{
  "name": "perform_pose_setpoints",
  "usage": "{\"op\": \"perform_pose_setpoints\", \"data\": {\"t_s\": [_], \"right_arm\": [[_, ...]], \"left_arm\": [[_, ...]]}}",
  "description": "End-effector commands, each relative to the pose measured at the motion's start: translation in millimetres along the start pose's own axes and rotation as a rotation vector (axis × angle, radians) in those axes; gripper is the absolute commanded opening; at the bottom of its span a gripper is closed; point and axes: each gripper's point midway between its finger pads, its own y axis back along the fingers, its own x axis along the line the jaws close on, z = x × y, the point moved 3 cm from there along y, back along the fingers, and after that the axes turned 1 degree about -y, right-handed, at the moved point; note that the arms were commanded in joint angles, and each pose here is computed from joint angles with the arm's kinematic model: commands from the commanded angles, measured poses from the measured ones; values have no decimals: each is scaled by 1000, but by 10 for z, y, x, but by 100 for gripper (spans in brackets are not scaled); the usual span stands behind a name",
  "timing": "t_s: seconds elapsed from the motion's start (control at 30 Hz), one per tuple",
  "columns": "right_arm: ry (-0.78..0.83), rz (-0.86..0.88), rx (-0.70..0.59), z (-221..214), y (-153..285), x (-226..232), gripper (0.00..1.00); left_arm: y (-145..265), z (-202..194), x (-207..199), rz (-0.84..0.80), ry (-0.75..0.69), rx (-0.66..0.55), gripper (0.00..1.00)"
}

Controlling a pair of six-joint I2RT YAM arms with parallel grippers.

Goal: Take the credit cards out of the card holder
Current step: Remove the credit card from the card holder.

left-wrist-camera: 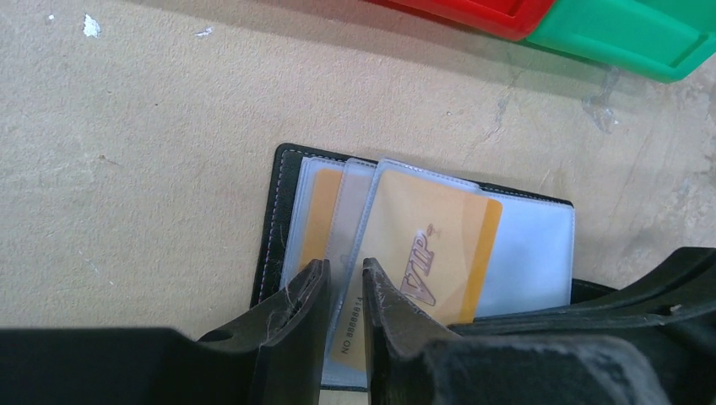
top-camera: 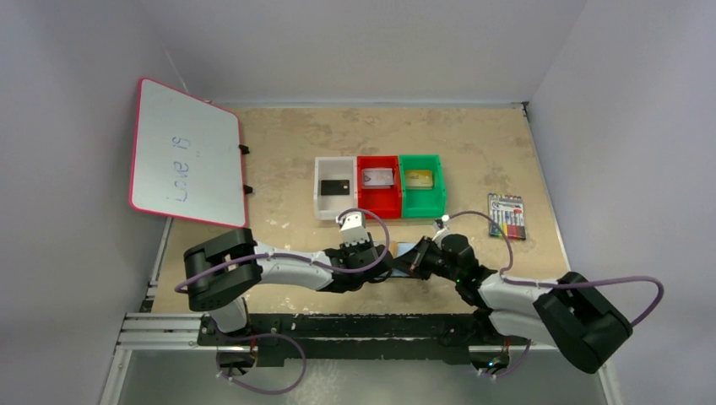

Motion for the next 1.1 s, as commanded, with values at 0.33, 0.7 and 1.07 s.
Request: {"op": "perform_pose_setpoints", "data": {"t_s": [0.33, 0.7, 1.07], "right_arm": [[24, -123, -49, 42, 66, -207, 3], [4, -199, -83, 67, 153, -311, 0], [129, -153, -53, 76, 220, -137, 0]], "left_arm": [[-79, -228, 428, 182, -231, 65, 22], [-44, -156, 415, 189, -236, 31, 24], [36, 10, 293, 171, -224, -10, 29]]}}
